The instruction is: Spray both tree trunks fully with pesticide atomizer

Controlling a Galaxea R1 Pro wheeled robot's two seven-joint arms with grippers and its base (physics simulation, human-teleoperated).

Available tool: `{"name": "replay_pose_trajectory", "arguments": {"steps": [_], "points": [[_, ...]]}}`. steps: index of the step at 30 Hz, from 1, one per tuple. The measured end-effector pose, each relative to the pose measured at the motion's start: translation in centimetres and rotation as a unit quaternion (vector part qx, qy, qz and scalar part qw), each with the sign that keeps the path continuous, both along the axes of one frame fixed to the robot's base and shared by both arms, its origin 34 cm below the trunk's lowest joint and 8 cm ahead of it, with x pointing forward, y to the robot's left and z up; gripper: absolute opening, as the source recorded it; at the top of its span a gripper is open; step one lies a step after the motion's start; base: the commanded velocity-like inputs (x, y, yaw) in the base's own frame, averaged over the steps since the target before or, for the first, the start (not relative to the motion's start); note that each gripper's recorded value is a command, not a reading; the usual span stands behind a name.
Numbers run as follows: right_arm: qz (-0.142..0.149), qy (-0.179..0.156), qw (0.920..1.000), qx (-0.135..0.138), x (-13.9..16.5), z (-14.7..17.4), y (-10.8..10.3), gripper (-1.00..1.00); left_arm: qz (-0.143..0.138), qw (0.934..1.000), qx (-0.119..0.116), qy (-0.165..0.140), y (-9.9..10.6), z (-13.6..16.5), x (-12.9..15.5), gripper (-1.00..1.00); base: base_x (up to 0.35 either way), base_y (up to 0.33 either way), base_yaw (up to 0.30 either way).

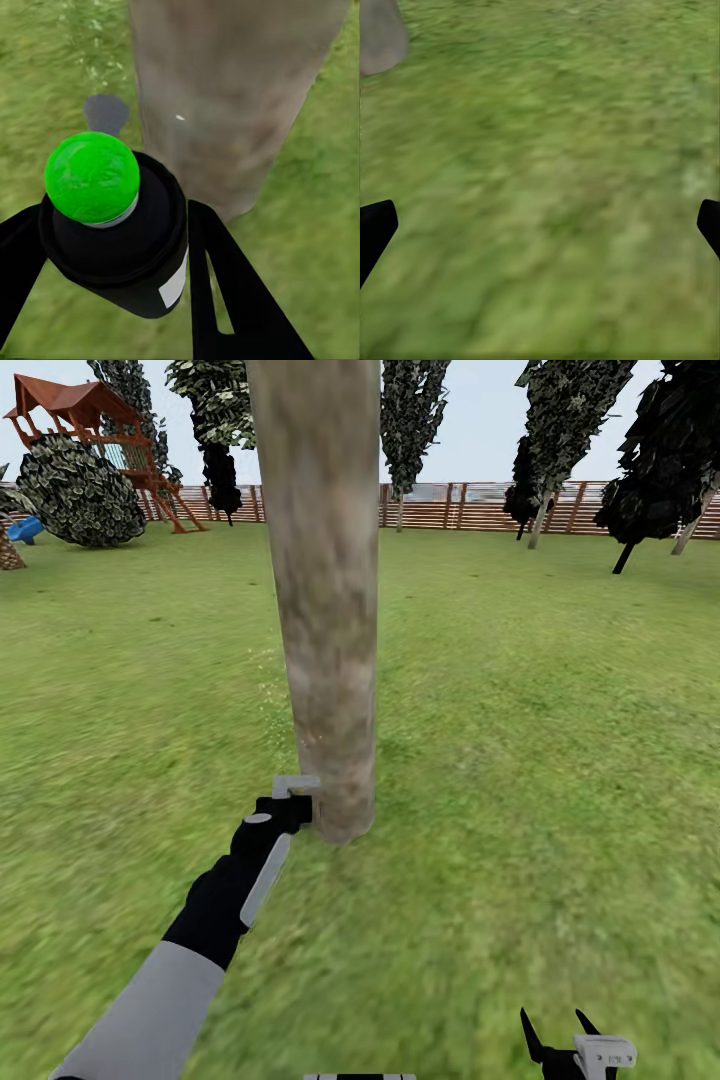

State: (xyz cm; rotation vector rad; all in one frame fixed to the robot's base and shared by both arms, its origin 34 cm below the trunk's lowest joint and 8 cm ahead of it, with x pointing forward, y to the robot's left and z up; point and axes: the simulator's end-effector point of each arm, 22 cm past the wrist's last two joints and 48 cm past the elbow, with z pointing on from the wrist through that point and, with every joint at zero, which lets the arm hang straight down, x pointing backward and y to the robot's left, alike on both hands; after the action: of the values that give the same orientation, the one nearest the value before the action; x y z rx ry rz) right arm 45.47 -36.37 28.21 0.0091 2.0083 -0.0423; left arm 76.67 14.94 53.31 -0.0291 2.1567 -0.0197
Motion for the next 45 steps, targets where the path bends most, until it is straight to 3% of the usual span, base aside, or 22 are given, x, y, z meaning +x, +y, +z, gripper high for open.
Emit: {"name": "replay_pose_trajectory", "arguments": {"steps": [4,9,11,17,21,23,25,27,29,30,32,35,37,39,43,45], "points": [[0.000,0.000,1.0000,0.000,0.0,0.0,0.0,1.00,0.007,1.0000,-0.005,-0.003,0.3,0.3,0.1,-1.00,0.000,0.000,0.000],[0.000,0.000,1.0000,0.000,0.0,0.0,0.0,1.00,-0.028,0.9996,-0.002,-0.006,-3.1,0.5,-0.4,-1.00,0.000,0.000,0.000],[0.000,0.000,1.0000,0.000,0.0,0.0,0.0,1.00,-0.030,0.9995,0.001,-0.004,-3.1,0.3,-0.5,-1.00,0.000,0.000,0.000],[0.000,0.000,1.0000,0.000,0.0,0.0,0.0,1.00,-0.019,0.9995,0.018,0.016,-0.5,-2.3,-1.7,-1.00,0.208,0.000,0.000],[0.000,0.000,1.0000,0.000,0.0,0.0,0.0,1.00,-0.025,0.9995,0.013,0.017,-1.4,-2.4,-1.9,-1.00,0.094,0.000,0.000],[0.000,0.000,1.0000,0.000,0.0,0.0,0.0,1.00,-0.040,0.9988,0.013,0.023,-2.9,-3.2,-2.9,-1.00,0.006,0.000,0.000],[0.000,0.000,1.0000,0.000,0.0,0.0,0.0,1.00,-0.042,0.9986,0.019,0.024,-2.8,-3.5,-3.1,-1.00,0.002,0.000,0.000],[0.000,0.000,1.0000,0.000,0.0,0.0,0.1,1.00,-0.034,0.9986,0.029,0.029,-1.3,-4.1,-3.1,-1.00,0.000,0.000,0.000],[0.000,0.000,1.0000,0.000,0.0,0.0,0.1,1.00,-0.004,0.9983,0.041,0.042,2.7,-5.3,-3.0,-1.00,0.000,0.000,0.000],[0.000,0.000,1.0000,0.000,0.0,0.0,0.1,1.00,0.013,0.9981,0.041,0.044,4.7,-5.5,-2.8,-1.00,0.000,0.000,0.000],[0.000,0.000,1.0000,0.000,0.0,0.0,0.1,1.00,0.034,0.9978,0.034,0.046,6.5,-5.5,-2.7,-1.00,0.000,0.000,0.000],[0.000,0.000,1.0000,0.000,0.0,0.0,0.0,1.00,0.024,0.9983,0.025,0.046,5.1,-5.5,-2.7,-1.00,0.000,0.000,0.000],[0.000,0.000,1.0000,0.000,0.0,0.0,0.0,1.00,-0.001,0.9987,0.025,0.045,3.2,-5.5,-2.9,-1.00,0.000,0.000,0.000],[0.000,0.000,1.0000,0.000,0.0,0.0,0.0,1.00,-0.046,0.9980,0.007,0.043,-1.3,-5.3,-3.3,-1.00,0.000,0.000,0.000],[0.000,0.000,1.0000,0.000,0.0,0.0,0.0,1.00,-0.067,0.9969,0.011,0.040,-3.0,-5.2,-3.6,-1.00,0.038,0.000,0.000],[0.000,0.000,1.0000,0.000,0.0,0.0,0.0,1.00,-0.066,0.9967,0.016,0.044,-2.8,-5.4,-3.8,-1.00,0.251,0.000,0.000]]}}
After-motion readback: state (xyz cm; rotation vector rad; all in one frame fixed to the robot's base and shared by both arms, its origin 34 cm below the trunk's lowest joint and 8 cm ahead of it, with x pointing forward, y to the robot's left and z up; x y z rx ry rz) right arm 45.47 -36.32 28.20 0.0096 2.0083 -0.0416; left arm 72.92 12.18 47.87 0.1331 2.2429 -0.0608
